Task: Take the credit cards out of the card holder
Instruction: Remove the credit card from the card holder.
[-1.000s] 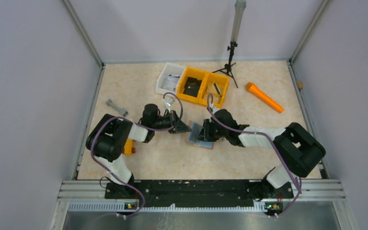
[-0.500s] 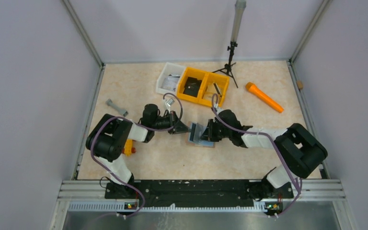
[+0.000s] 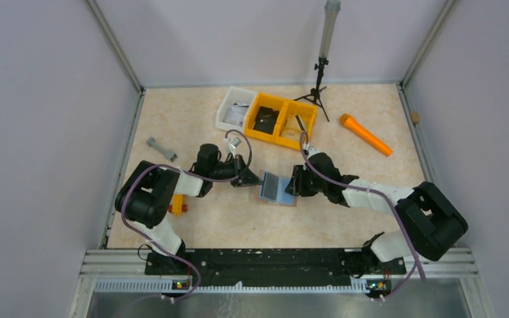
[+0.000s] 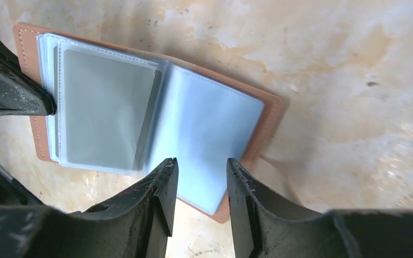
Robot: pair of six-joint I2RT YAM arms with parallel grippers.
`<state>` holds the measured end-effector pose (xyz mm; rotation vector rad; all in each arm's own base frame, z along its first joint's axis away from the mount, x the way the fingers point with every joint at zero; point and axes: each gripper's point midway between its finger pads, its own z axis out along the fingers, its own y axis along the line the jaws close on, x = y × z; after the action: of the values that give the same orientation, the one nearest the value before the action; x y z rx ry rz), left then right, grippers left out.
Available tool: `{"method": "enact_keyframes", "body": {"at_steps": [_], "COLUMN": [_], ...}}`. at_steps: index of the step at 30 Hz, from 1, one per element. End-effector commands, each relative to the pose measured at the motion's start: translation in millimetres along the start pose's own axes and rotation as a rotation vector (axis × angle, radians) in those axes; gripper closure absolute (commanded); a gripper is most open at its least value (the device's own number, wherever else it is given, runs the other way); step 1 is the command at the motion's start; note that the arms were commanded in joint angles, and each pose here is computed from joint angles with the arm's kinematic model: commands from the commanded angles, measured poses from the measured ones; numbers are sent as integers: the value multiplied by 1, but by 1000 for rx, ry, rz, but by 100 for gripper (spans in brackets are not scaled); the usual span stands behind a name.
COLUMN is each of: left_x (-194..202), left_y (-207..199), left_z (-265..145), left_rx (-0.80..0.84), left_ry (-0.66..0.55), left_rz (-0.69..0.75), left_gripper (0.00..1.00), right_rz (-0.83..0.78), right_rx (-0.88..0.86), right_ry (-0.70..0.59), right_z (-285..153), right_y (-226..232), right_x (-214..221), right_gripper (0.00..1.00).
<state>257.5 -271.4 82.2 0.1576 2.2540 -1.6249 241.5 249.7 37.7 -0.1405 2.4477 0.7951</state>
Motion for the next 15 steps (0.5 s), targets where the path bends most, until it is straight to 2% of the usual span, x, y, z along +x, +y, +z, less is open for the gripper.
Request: {"method": "enact_keyframes", "body": {"at_steps": [1,3,6,7,8,10,15], "left_x": [-13,-13,-14,-14,-14,-16,-17], "left_y": [-16,-16,-16,-16,-17,-18,-19], "left_z": [-3,-3,-3,-4,-4,-5,-5], "left_rx": [31,30,29,26,22,16,2], "left_ry": [-25,-26,-26,-28,-30,-35,-39], "left_rz": [88,91,95,97,101,108,121], "left_gripper": [100,100,100,100,100,100,100], "right_rz": [-66,-76,-92,-91,-91,-75,-150], "right_rx": [89,98,30,-6,-60,-140,-168], "right_ry": [-81,-108,-137,-128,-150,-151,-120], "right_z": [-22,-32,-42,-44,-46,-47,-31], "right_y": [-12,-12,2,9,21,40,81], "right_x": [-21,-27,-33,-31,-37,-41,-41], "right_gripper": [59,58,46,44,44,51,43]}}
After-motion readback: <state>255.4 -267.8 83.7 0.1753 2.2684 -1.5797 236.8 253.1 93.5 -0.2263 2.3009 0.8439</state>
